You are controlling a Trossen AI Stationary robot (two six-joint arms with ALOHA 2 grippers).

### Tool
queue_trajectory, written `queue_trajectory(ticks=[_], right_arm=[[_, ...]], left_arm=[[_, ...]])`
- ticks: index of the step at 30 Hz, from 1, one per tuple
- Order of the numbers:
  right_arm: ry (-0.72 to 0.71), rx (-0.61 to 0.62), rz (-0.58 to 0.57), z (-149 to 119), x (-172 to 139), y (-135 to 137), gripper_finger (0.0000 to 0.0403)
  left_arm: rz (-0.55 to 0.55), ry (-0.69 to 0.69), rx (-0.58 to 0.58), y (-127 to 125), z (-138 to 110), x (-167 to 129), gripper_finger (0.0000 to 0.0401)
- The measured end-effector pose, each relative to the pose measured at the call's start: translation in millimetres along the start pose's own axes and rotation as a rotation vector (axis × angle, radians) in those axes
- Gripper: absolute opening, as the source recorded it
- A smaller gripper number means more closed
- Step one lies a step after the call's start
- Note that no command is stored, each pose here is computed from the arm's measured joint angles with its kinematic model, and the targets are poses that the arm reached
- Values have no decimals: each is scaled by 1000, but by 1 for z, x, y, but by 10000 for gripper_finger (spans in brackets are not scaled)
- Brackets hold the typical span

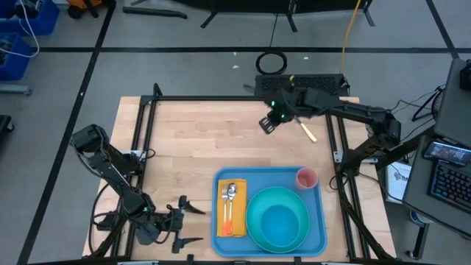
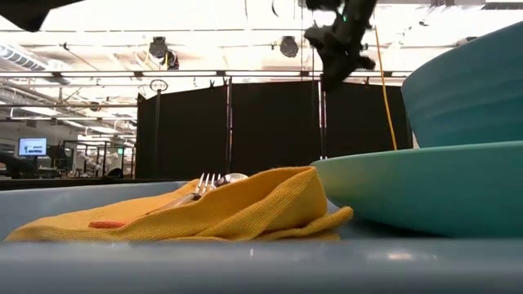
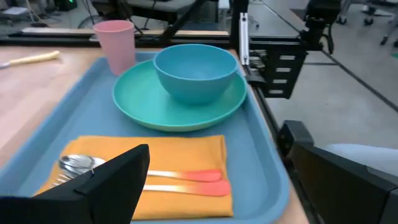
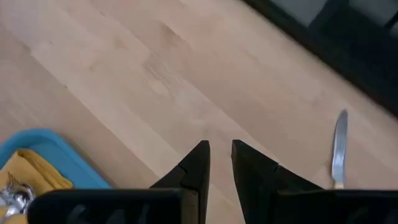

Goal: Set up tray
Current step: Put the yellow knife on the orange napkin to the right of the orange spoon

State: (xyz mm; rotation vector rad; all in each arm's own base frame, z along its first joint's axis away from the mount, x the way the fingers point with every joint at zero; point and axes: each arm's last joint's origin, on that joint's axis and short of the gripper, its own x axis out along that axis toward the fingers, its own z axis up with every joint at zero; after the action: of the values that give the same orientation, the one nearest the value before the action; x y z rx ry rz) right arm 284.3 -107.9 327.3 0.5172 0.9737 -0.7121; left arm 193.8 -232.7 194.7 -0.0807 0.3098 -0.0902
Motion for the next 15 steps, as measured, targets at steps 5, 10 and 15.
queue_trajectory(ticks=[5,10,15], right_arm=[[125,63,-61,0,25,-48,59],[217,84,-148,-5,38,-96,60],[272,65,-139,-11,48,-123,84]], left_arm=[[40,-13,24,13,13,3,397],[92,-9,22,32,29,-2,397],[134,-3,24,49,33,-5,397]])
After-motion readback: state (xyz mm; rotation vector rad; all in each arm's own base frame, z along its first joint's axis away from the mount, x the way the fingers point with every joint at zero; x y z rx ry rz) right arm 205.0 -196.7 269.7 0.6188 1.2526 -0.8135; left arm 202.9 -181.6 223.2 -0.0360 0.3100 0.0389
